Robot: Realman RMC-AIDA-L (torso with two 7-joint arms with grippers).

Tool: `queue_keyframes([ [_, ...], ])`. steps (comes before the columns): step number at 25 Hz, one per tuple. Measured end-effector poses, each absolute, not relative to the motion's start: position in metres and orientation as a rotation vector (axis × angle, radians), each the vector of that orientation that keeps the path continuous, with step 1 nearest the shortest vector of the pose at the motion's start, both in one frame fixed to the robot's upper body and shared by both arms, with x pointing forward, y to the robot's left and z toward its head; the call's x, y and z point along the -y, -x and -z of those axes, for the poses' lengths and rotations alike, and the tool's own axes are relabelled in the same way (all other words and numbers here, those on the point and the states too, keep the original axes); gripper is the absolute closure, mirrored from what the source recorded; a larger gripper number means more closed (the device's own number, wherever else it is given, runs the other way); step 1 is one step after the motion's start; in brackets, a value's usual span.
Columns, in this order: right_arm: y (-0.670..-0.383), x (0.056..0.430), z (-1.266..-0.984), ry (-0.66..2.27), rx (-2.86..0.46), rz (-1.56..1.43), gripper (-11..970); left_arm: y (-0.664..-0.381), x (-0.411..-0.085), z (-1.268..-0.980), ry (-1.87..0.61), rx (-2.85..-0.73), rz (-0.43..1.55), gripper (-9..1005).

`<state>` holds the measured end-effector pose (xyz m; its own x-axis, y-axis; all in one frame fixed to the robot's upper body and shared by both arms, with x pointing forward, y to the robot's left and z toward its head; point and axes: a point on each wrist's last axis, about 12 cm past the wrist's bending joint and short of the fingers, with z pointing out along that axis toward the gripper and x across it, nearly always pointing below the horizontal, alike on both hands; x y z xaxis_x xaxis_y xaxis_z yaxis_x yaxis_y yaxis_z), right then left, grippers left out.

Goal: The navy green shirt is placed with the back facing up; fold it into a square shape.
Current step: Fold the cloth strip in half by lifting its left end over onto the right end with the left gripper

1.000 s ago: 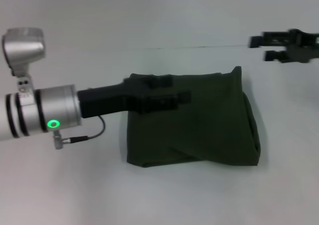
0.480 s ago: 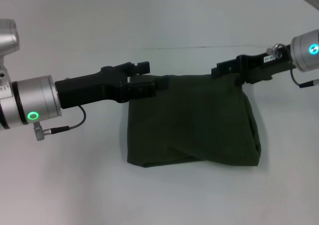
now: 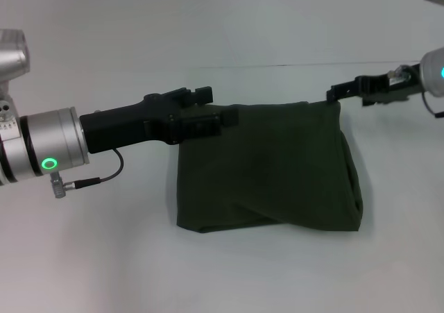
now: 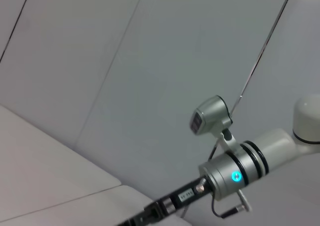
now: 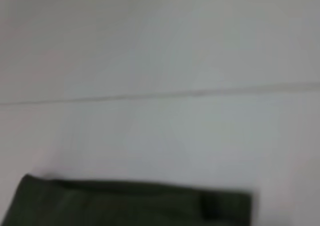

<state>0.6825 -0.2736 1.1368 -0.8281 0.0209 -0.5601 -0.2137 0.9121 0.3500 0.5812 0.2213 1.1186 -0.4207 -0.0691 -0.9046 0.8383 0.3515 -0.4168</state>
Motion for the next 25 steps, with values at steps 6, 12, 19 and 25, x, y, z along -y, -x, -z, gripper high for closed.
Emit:
queue_keyframes([
  [6,-0.678,0.282,-1.159,0.314,-2.292,-0.623,43,-0.58,-0.231,-1.122,-0.749,-1.682,1.199,49],
  [12,-0.633,0.296,-1.158,0.639,-1.976,-0.844,43,-0.58,-0.247,-1.123,-0.861,-1.683,1.13,49],
  [19,-0.588,0.313,-1.119,0.781,-1.904,-0.822,44,-0.578,-0.262,-1.106,-0.917,-1.754,1.013,49],
  [25,-0.576,0.315,-1.102,0.81,-1.891,-0.797,44,-0.574,-0.265,-1.098,-0.949,-1.771,0.989,49],
])
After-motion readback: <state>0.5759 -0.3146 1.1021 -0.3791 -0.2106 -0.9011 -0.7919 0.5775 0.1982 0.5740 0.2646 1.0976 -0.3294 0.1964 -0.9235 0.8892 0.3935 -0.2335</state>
